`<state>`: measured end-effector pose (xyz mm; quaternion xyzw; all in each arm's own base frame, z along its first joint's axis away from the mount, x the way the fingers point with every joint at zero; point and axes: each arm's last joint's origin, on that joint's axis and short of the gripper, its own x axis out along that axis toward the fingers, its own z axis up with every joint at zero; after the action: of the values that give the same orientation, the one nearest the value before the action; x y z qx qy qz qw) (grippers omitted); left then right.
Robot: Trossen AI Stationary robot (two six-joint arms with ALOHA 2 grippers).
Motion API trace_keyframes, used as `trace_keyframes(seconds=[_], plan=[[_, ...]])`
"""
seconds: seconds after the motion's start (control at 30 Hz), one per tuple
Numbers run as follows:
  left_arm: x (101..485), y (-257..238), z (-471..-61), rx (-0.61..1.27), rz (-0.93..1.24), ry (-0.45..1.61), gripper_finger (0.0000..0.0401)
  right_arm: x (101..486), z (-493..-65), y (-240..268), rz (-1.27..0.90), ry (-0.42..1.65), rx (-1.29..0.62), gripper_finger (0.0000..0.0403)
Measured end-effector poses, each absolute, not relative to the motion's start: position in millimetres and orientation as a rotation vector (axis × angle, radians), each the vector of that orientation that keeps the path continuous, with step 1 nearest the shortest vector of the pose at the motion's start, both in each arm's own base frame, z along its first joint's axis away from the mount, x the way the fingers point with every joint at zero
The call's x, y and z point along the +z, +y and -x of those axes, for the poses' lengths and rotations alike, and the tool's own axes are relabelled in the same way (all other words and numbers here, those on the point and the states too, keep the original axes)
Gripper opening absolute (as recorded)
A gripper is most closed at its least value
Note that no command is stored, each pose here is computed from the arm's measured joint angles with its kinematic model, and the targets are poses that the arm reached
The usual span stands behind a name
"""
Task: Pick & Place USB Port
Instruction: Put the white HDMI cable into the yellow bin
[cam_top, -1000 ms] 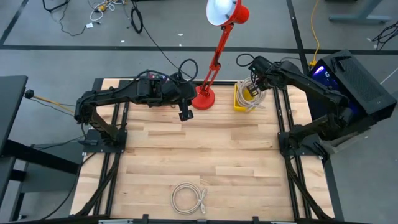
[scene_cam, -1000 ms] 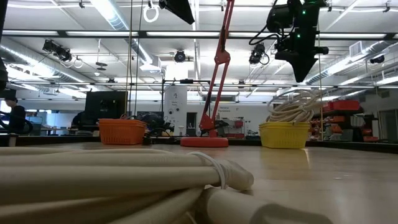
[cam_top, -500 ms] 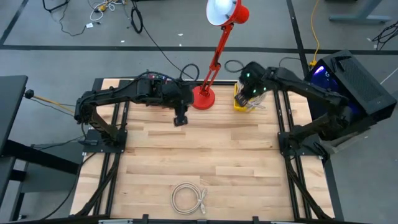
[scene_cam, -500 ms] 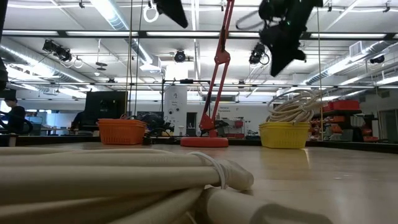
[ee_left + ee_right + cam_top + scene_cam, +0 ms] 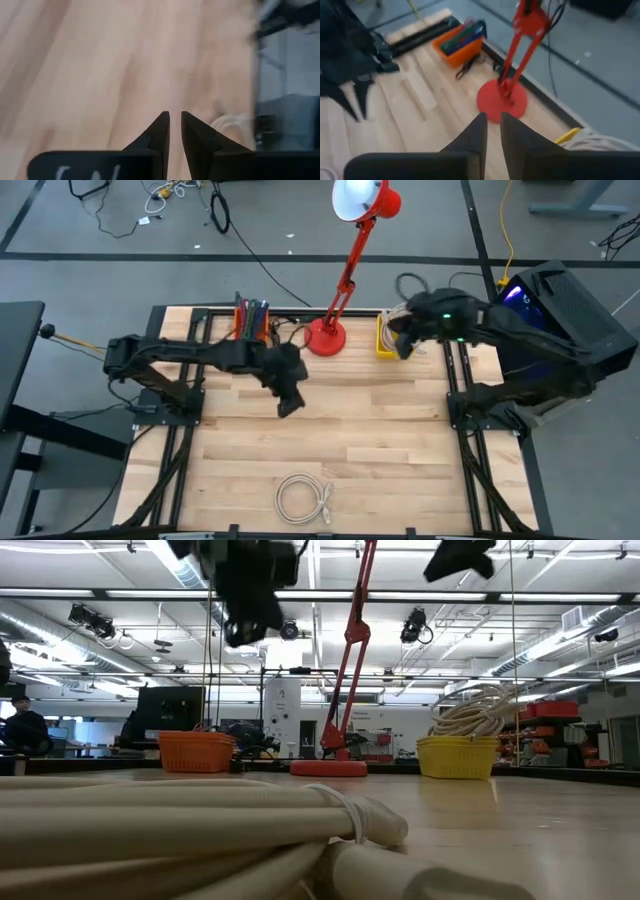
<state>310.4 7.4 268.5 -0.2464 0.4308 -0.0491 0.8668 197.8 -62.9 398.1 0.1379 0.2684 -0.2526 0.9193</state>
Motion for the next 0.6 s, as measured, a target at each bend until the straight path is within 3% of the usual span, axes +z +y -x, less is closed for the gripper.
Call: trace_keyframes(seconds=[0.13, 0.3, 0.4, 0.6], plan=[[226.4, -12.8, -290.6, -0.073, 0.565, 1.120, 0.0038, 411.4, -168.8, -54.7, -0.268, 0.496, -0.516, 0.0055], [188.8, -50.4, -275.3, -0.182, 0.591, 1.160, 0.0034, 418.4, -143.8, -47.4, -0.244, 0.474, -0.508, 0.0055], [186.6, -69.4, -275.7, -0.228, 0.676, 1.116, 0.0057, 419.9, -135.8, -45.1, -0.230, 0.472, -0.502, 0.0055], [187.8, -87.1, -273.5, -0.106, 0.789, 1.113, 0.0131, 417.3, -134.1, -44.3, -0.192, 0.514, -0.485, 0.0055]])
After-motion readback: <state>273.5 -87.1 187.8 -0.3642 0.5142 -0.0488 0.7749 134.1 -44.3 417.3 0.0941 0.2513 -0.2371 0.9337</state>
